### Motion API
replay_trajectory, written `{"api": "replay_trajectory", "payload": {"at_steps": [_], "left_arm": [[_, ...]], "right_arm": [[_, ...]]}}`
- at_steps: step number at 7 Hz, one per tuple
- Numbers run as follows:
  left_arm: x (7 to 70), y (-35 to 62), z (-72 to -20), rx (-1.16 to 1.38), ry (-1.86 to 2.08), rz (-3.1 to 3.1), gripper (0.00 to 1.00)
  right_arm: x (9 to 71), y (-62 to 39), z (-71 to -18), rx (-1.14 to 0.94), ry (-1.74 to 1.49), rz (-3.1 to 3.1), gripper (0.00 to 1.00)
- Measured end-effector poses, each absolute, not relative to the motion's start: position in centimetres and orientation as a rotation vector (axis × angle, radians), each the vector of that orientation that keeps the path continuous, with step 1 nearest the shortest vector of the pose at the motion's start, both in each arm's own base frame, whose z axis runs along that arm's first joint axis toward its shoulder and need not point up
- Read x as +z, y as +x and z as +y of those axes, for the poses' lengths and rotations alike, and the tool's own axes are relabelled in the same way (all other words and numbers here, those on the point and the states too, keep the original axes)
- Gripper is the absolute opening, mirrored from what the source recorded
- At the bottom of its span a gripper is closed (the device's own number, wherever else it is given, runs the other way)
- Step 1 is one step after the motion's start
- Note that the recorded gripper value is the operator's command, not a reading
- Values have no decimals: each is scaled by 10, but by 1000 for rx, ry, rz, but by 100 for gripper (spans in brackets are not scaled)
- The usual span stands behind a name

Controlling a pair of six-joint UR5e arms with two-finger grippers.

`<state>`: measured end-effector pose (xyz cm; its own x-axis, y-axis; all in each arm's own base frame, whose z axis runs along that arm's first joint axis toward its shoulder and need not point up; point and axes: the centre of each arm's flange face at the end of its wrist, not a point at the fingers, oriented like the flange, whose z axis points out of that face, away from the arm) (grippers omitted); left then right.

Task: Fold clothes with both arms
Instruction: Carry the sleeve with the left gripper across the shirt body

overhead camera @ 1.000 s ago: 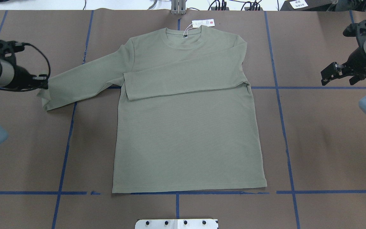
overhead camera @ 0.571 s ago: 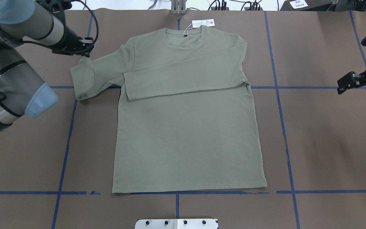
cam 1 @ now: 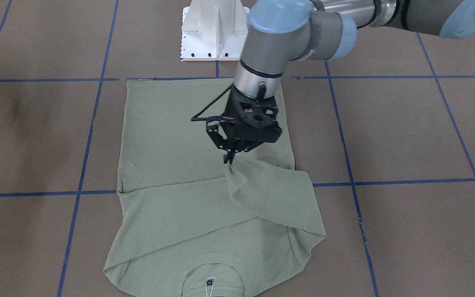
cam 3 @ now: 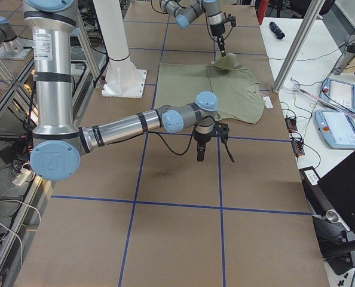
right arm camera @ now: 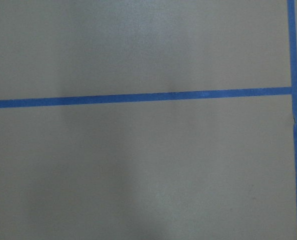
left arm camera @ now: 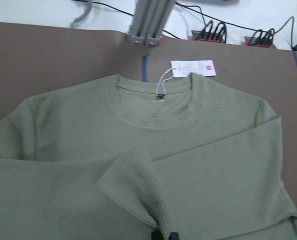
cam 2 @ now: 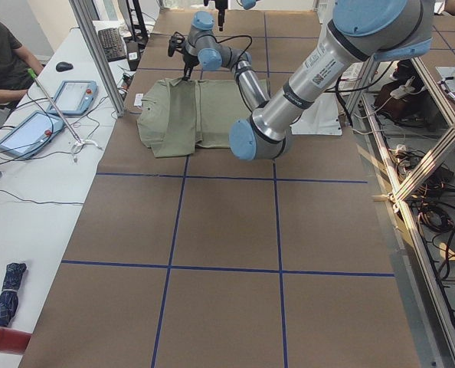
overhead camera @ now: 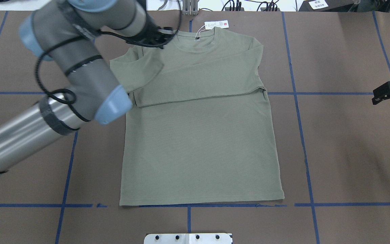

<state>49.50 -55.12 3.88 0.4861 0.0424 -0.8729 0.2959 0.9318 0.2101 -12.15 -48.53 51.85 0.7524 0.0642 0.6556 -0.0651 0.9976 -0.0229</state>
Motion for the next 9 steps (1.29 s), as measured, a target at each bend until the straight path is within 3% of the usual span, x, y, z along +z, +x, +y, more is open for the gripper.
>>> {"api": "replay_trajectory", "payload": {"at_steps": [2, 4, 5, 9], "left_arm": [[-2, 579, -525, -209, 308, 1109, 0], [11, 617, -527, -242, 297, 1128, 0], [13, 628, -521, -252, 280, 1130, 99], [-16, 691, -457, -229, 301, 1202, 99]], "right_arm": [[519, -121, -486, 75, 2, -715, 100], [517, -121, -488, 77, 4, -715, 100], [517, -122, -489, 79, 4, -716, 100], [506, -125, -495, 97, 10, -727, 100]]}}
